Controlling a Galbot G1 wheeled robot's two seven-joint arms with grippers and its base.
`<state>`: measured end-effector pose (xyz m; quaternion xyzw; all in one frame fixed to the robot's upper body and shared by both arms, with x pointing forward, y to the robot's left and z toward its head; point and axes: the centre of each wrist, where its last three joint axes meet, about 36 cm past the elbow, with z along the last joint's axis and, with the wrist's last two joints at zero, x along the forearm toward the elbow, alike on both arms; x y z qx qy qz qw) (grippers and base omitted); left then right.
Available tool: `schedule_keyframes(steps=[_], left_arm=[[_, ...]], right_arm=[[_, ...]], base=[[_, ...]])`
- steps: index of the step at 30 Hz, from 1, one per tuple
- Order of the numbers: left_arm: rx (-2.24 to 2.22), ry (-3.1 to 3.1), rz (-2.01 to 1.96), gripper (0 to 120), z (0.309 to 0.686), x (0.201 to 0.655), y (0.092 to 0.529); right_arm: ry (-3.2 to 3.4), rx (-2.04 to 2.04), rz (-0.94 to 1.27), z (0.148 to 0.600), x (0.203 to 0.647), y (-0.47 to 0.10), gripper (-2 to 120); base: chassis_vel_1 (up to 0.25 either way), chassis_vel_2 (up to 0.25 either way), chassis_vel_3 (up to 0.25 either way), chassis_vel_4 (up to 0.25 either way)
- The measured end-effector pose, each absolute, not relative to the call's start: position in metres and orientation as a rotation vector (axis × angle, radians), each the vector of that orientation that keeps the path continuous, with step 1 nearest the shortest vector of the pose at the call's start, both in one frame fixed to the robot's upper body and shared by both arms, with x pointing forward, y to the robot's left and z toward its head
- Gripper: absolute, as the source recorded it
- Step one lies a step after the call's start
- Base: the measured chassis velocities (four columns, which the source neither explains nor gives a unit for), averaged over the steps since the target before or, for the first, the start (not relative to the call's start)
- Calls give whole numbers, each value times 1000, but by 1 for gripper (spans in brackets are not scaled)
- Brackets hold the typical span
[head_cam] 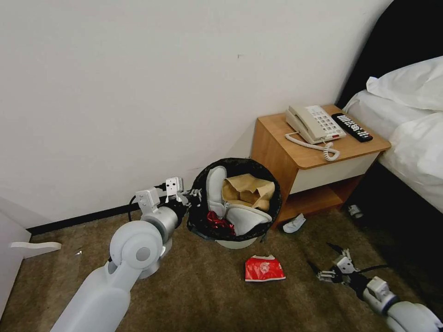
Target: Pick up the trash bin, then pick up the garbage from the floor and place it into the trash bin.
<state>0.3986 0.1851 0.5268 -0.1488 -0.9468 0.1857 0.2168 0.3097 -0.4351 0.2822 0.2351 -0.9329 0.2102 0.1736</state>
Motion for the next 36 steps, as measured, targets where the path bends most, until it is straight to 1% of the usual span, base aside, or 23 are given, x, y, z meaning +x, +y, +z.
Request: schedule_keyframes(steps=[9,28,34,36], left_arm=[[-406,-2617,510,4,524,403,186],[-409,-2608,509,4,520,408,185],[-413,-2608,511,4,521,405,185],[-413,-2607,509,4,520,403,184]], right_arm=[[-2648,686,557,258,324,-412,100],[-2603,769,505,224,316,-381,100],[-2599,772,490,215,320,-378,100],[-2593,764,472,206,324,-375,100]], base=[[0,0,0,0],[0,0,0,0],[0,0,0,0],[0,0,0,0]])
